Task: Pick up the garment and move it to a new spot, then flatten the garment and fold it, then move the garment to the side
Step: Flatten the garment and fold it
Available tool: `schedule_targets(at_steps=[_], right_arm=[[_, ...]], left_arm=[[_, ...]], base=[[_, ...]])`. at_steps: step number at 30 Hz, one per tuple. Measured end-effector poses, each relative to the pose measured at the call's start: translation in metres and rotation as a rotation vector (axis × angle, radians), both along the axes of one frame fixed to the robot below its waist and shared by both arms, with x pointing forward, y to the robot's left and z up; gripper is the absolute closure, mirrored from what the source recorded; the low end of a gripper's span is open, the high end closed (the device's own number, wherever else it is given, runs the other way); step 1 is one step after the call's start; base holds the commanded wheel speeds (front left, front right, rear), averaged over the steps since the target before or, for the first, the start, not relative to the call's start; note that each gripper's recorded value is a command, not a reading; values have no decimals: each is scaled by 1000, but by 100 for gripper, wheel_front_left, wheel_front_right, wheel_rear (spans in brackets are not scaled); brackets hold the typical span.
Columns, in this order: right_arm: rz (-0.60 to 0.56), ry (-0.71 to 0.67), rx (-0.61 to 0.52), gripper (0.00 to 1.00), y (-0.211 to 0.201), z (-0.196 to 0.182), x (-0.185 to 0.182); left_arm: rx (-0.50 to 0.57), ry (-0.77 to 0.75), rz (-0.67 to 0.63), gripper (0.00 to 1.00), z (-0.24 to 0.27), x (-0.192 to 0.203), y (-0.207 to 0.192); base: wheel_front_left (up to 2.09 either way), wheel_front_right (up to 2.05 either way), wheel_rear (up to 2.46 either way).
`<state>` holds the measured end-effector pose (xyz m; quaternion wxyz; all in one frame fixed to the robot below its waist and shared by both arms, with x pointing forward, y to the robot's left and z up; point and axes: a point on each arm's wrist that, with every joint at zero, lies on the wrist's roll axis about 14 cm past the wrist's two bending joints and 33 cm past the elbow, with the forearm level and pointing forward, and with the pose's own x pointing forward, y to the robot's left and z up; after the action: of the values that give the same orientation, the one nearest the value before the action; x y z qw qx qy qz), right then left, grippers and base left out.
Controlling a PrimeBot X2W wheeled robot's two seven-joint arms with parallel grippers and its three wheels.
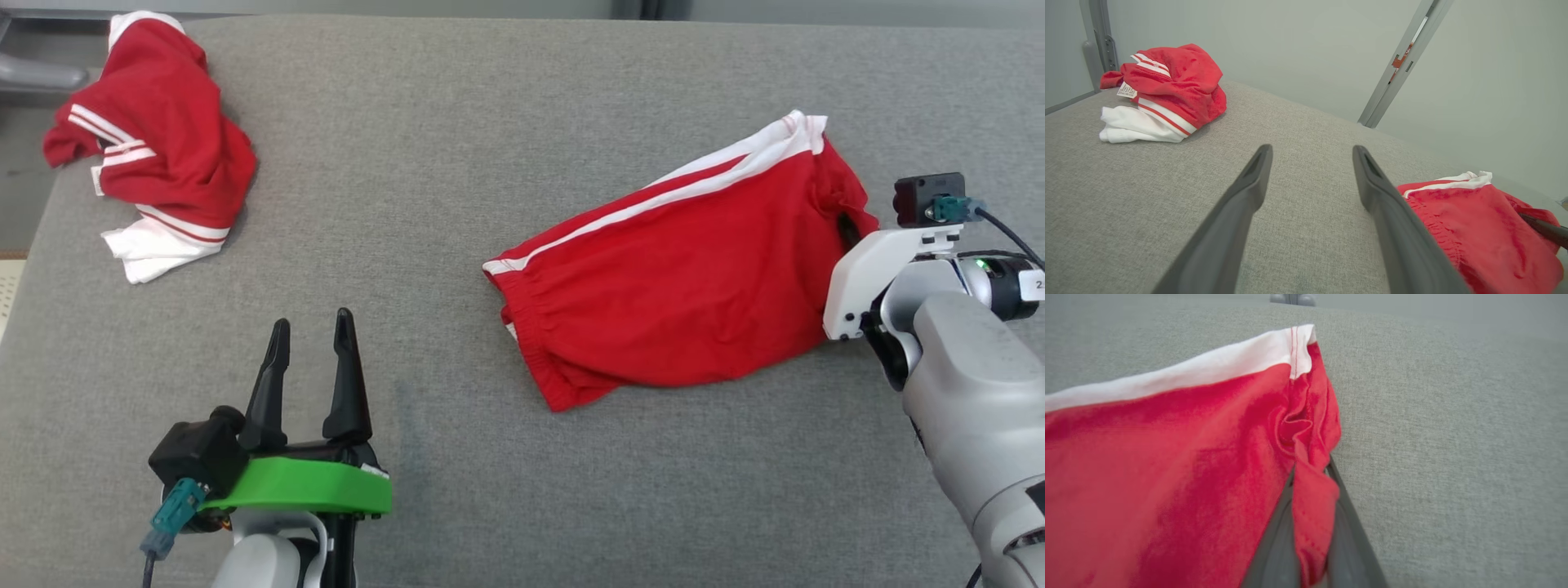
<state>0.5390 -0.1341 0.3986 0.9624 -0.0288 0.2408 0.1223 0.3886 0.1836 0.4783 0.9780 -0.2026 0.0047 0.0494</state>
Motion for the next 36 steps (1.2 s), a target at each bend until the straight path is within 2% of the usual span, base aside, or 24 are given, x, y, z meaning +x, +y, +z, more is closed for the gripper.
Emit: schedule_targets(at_steps=[5,12,16,22,29,33,36], right_arm=[[-72,-95,63,100,-21,11,-15],[-226,-123,164,100,-54,1,-65],[-308,-188,201,100,-73,12,-86],[-373,-242,213,100,-83,20,-114],[-345,-290,205,100,-71,32,-112],[-257,-337,207,100,-45,50,-100],[-155,-381,258,100,-9,72,-85]], left_arm=[[-5,-4,-41,0,0,4,-13],[-14,-12,-108,0,3,10,-36],[-17,-26,-147,0,7,13,-50],[-12,-50,-182,0,15,15,-61],[-4,-58,-156,0,20,10,-52],[0,-65,-131,0,23,6,-44],[2,-70,-112,0,25,2,-38]], base=[[0,0,0],[0,0,0],[0,0,0],[0,0,0],[0,0,0],[0,0,0],[0,0,0]])
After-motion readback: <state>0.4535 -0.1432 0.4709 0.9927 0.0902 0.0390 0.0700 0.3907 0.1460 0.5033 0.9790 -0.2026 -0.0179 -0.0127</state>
